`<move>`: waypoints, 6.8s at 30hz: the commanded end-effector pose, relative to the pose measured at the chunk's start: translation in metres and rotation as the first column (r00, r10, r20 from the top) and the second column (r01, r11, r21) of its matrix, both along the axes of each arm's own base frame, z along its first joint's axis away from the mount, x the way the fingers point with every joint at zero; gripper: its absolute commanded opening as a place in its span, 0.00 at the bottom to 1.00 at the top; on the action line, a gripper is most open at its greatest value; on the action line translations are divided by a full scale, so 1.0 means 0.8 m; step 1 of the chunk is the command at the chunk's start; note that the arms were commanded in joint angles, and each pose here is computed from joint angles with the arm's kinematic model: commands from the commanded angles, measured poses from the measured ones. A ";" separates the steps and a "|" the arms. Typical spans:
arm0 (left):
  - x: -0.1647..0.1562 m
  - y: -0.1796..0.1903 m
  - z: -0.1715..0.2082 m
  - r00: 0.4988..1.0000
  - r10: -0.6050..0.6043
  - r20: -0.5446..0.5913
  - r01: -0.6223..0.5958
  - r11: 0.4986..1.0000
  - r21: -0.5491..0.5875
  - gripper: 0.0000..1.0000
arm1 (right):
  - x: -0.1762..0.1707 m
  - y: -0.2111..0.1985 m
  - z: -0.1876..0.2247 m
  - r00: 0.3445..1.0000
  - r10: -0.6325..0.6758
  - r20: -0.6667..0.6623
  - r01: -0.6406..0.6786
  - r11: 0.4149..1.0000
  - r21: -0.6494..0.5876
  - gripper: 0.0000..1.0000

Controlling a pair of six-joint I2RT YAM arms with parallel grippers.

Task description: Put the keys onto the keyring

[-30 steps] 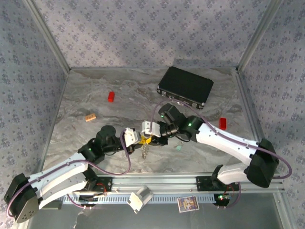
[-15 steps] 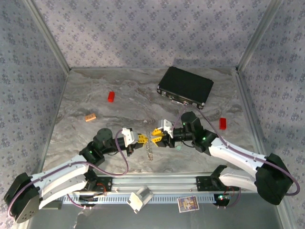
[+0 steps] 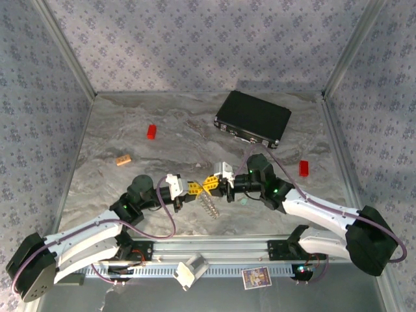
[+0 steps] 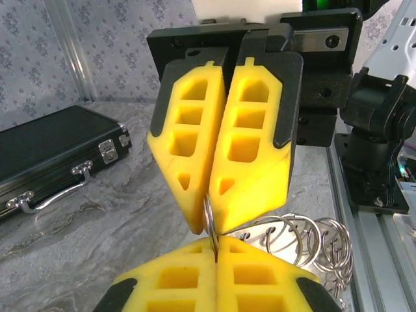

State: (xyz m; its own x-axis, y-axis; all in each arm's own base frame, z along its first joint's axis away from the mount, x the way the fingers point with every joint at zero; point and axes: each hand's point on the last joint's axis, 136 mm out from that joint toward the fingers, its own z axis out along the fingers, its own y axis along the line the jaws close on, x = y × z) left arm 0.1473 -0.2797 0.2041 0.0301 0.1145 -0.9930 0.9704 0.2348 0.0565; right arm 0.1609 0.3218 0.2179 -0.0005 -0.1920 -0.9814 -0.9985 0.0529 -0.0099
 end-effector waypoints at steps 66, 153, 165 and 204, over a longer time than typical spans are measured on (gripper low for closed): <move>-0.003 0.003 -0.014 0.999 -0.021 0.031 0.017 0.989 0.146 0.00 | -0.009 0.013 -0.006 0.990 0.070 0.121 -0.039 0.969 -0.245 0.28; -0.013 -0.007 -0.040 0.995 -0.079 0.057 0.064 0.973 0.224 0.00 | -0.019 -0.016 -0.069 0.992 0.074 0.098 -0.029 0.916 -0.399 0.27; -0.014 -0.011 -0.042 0.995 -0.083 0.051 0.071 0.977 0.203 0.00 | -0.016 -0.007 -0.060 0.995 0.041 0.094 -0.008 0.946 -0.325 0.22; -0.005 -0.006 -0.038 0.998 -0.020 0.055 0.010 0.984 0.176 0.00 | -0.013 -0.005 -0.055 0.997 0.010 0.076 0.014 0.952 -0.306 0.31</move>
State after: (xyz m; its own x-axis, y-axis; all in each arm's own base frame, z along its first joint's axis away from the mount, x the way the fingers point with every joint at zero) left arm 0.1403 -0.2830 0.1581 0.0540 0.3318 -0.9418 0.9760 0.1816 0.1200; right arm 0.1482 0.3174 0.1641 0.0790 -0.5094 -0.8569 -0.9953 0.0087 -0.0969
